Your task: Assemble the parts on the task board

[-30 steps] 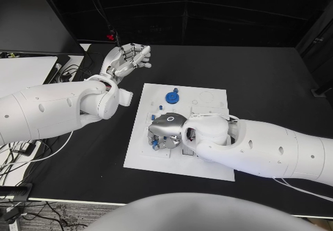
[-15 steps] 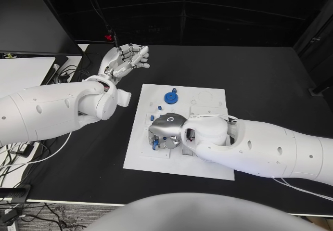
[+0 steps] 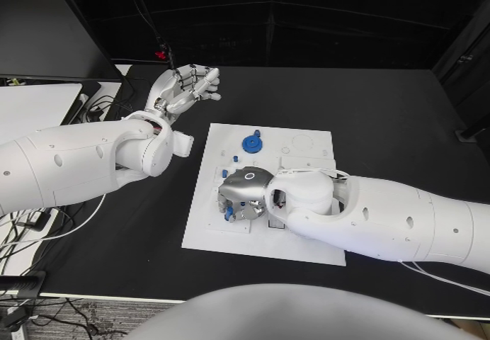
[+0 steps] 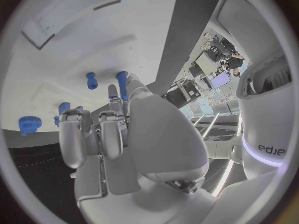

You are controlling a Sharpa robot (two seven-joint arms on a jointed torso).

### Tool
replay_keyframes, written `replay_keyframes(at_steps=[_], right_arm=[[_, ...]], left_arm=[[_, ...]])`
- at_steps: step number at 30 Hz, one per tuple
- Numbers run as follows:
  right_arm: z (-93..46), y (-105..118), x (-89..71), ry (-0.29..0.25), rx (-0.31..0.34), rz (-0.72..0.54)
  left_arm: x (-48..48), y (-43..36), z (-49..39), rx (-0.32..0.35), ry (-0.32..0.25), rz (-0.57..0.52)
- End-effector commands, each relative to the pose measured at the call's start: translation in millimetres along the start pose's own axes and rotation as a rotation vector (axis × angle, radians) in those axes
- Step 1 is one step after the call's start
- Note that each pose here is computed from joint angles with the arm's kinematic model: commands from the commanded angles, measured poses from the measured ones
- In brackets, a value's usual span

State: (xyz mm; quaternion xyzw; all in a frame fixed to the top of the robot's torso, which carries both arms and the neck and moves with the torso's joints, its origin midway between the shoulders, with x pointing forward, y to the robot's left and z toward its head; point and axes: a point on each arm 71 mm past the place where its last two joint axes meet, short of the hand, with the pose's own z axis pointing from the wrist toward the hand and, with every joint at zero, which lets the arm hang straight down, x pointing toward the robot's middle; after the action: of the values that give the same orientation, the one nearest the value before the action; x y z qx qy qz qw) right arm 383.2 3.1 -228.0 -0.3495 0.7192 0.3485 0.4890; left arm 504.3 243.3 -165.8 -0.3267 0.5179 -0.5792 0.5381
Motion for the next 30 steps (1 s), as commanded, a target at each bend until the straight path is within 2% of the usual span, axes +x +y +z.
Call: replay_keyframes(at_steps=[1, 7, 13, 18, 22, 26, 30], right_arm=[[0.2, 0, 0.8, 0.022, 0.001, -0.019], [-0.2, 1, -0.7, 0.0, -0.009, -0.013], [-1.0, 2, -4.5, -0.055, -0.025, 0.01], [-7.3, 0, -13.7, -0.203, -0.059, 0.076], [-21.8, -6, -22.2, -0.349, -0.075, 0.208], [-47.4, -21, -29.6, -0.479, -0.045, 0.417], [-81.1, -45, -40.1, -0.573, 0.033, 0.602]], left_arm=[[1.0, -1.1, 0.8, 0.006, 0.009, -0.007], [0.7, -1.1, 0.7, 0.006, 0.008, -0.007], [0.4, -1.0, 0.7, 0.005, 0.007, -0.006], [0.4, -0.9, 0.8, 0.006, 0.008, -0.007], [-0.3, -0.6, 1.2, 0.007, 0.007, -0.006], [-1.5, 0.1, 2.0, 0.007, 0.005, -0.003], [-2.3, 0.5, 2.5, 0.009, 0.005, -0.003]])
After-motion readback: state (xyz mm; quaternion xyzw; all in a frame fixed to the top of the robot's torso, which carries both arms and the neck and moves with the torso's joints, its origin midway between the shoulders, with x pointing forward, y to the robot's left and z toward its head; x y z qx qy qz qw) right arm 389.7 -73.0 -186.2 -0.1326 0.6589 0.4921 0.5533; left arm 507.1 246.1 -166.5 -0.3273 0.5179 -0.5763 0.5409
